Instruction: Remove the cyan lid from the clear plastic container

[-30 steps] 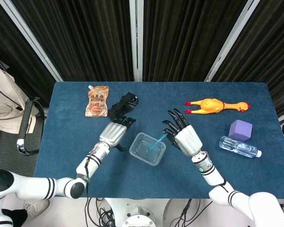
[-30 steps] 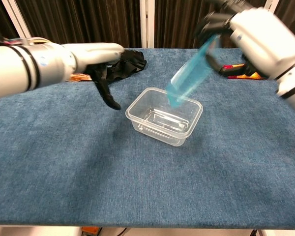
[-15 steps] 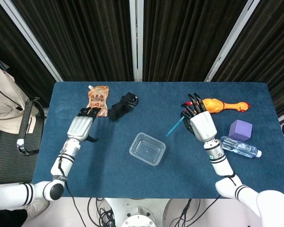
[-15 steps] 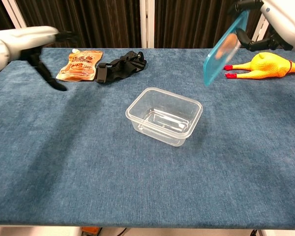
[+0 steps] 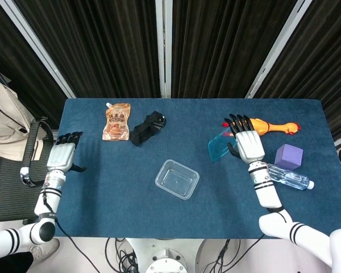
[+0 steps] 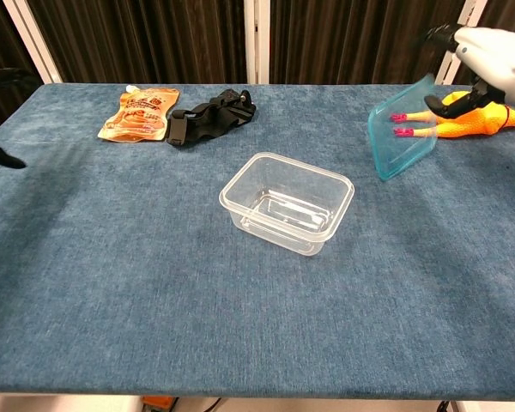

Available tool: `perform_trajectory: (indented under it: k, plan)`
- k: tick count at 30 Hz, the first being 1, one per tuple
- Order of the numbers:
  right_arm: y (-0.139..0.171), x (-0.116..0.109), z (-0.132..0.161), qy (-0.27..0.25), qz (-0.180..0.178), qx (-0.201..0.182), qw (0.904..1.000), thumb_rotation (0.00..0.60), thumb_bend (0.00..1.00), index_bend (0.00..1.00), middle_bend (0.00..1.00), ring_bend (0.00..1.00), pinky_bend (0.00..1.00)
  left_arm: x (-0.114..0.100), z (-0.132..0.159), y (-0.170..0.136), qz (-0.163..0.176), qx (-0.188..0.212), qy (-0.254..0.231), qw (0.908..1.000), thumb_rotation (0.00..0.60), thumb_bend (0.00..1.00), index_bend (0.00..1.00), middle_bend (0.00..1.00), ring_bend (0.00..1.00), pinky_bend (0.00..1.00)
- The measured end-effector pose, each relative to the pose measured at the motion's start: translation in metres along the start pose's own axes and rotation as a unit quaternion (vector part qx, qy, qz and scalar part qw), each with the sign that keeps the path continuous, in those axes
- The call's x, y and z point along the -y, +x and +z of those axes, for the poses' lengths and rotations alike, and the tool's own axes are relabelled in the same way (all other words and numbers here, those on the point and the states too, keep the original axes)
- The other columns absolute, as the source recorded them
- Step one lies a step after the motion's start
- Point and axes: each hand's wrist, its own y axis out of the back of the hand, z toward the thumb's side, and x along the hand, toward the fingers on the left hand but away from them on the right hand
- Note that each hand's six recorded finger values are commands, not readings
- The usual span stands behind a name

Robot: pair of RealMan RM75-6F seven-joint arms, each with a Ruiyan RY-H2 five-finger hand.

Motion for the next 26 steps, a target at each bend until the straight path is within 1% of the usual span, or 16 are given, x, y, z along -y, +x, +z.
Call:
perform_trajectory:
  k: [3,5,7,8,10,13,16,18,19,23,26]
  plan:
    - [0.004,-0.013,-0.006,0.005,-0.002,0.011,0.9999,0.600,0.11,0.00,0.00,0.00,0.00,-0.001,-0.013,-0.003,0.004,-0.010,-0.005,0.9999,0.600,0.00,0.05,0.03,0.00,0.00]
    - [0.010,-0.021,-0.009,0.005,-0.007,0.014,0.9999,0.600,0.13,0.00,0.00,0.00,0.00,-0.004,-0.021,-0.005,0.011,-0.013,-0.005,0.9998,0.600,0.00,0.05,0.03,0.00,0.00]
    - [0.019,-0.031,-0.014,0.005,-0.014,0.014,0.9998,0.600,0.17,0.00,0.04,0.00,0.00,-0.008,-0.027,-0.008,0.022,-0.012,0.000,0.9997,0.600,0.00,0.05,0.03,0.00,0.00]
    - [0.024,-0.036,-0.016,0.006,-0.016,0.011,0.9998,0.600,0.18,0.01,0.08,0.00,0.00,-0.011,-0.031,-0.010,0.030,-0.010,0.006,0.9995,0.600,0.00,0.05,0.03,0.00,0.00]
    - [0.039,-0.048,-0.022,0.005,-0.019,0.004,0.9998,0.600,0.21,0.02,0.12,0.00,0.00,-0.016,-0.037,-0.015,0.043,-0.005,0.017,0.9989,0.600,0.00,0.05,0.03,0.00,0.00]
    - [0.069,-0.066,-0.036,0.001,-0.026,-0.003,0.9996,0.600,0.22,0.03,0.13,0.00,0.00,-0.026,-0.049,-0.027,0.077,0.001,0.033,0.9964,0.600,0.00,0.06,0.04,0.00,0.00]
    - [0.103,-0.081,-0.048,-0.009,-0.031,-0.007,0.9994,0.600,0.22,0.03,0.12,0.00,0.00,-0.036,-0.061,-0.046,0.116,0.003,0.039,0.9924,0.600,0.00,0.06,0.04,0.00,0.00]
    - [0.126,-0.088,-0.054,-0.018,-0.034,-0.007,0.9992,0.600,0.22,0.03,0.11,0.00,0.00,-0.044,-0.070,-0.067,0.142,0.006,0.039,0.9891,0.600,0.00,0.07,0.04,0.00,0.00]
    - [0.136,-0.090,-0.055,-0.022,-0.036,-0.006,0.9991,0.600,0.22,0.03,0.11,0.00,0.00,-0.045,-0.072,-0.073,0.147,0.007,0.039,0.9883,0.600,0.00,0.07,0.04,0.00,0.00]
    - [0.174,-0.095,-0.065,-0.035,-0.044,0.006,0.9984,0.600,0.22,0.03,0.10,0.00,0.00,-0.047,-0.085,-0.113,0.167,-0.003,0.031,0.9855,0.600,0.00,0.07,0.04,0.00,0.00]
    - [0.197,-0.095,-0.075,-0.047,-0.038,0.024,0.9979,0.600,0.22,0.03,0.09,0.00,0.00,-0.046,-0.089,-0.137,0.177,-0.008,0.030,0.9837,0.600,0.00,0.07,0.04,0.00,0.00]
